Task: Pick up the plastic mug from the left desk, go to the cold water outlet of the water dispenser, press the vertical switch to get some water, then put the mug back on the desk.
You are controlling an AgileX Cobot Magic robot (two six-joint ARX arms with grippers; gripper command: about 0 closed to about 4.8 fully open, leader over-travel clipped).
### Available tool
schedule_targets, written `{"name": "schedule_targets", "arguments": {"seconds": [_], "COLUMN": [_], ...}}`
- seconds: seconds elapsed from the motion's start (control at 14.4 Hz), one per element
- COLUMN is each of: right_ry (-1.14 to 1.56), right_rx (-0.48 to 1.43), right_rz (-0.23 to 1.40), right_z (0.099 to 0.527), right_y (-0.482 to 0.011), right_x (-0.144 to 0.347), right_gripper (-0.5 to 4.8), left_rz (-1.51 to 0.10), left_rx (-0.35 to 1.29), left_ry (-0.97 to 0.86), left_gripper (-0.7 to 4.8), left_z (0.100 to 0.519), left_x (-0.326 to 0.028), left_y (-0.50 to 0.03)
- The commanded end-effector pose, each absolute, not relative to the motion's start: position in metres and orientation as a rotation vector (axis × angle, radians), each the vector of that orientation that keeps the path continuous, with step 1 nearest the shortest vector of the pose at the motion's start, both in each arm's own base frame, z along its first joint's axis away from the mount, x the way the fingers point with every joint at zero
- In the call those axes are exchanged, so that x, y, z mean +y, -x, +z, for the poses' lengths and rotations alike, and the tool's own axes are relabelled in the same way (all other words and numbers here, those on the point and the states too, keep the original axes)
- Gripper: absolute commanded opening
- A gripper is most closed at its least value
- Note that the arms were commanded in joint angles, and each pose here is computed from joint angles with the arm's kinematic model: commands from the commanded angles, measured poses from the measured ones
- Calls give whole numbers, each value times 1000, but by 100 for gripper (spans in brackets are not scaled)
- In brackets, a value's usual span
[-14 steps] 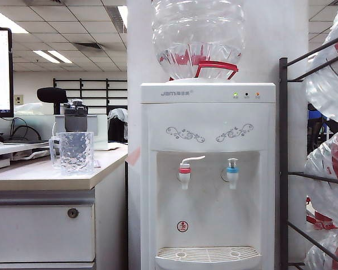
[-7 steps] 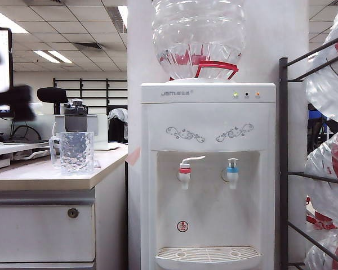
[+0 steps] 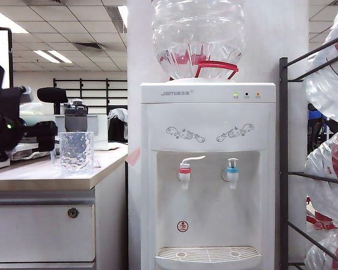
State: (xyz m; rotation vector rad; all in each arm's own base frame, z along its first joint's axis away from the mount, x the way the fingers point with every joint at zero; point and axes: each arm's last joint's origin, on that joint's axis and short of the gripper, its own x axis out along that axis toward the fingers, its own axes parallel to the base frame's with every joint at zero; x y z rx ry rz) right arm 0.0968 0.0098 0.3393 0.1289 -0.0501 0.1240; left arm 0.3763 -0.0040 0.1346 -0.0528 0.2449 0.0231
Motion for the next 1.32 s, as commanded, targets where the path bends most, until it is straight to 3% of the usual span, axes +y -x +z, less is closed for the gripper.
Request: {"name": "schedule_targets", "arguments": {"seconds": [0.07,1.25,1.32], "right_ry": [-133,-131,-131], "right_rx": [-66,-27,-27], "right_rz": [128,170,170], "right_z": [342,339,338], "right_y": [-96,-99,-99], "right_x": [10,12,12], "right_gripper": [-5,-5,-5], "left_rz": [43,84,83], "left_rx": [206,184,177], "left_ry": [54,43,43], "left_gripper": [462,453,389], "left_z": [131,116,118], "left_x": [-3,-2,-3], "left_y": [-389,-449,-451]}}
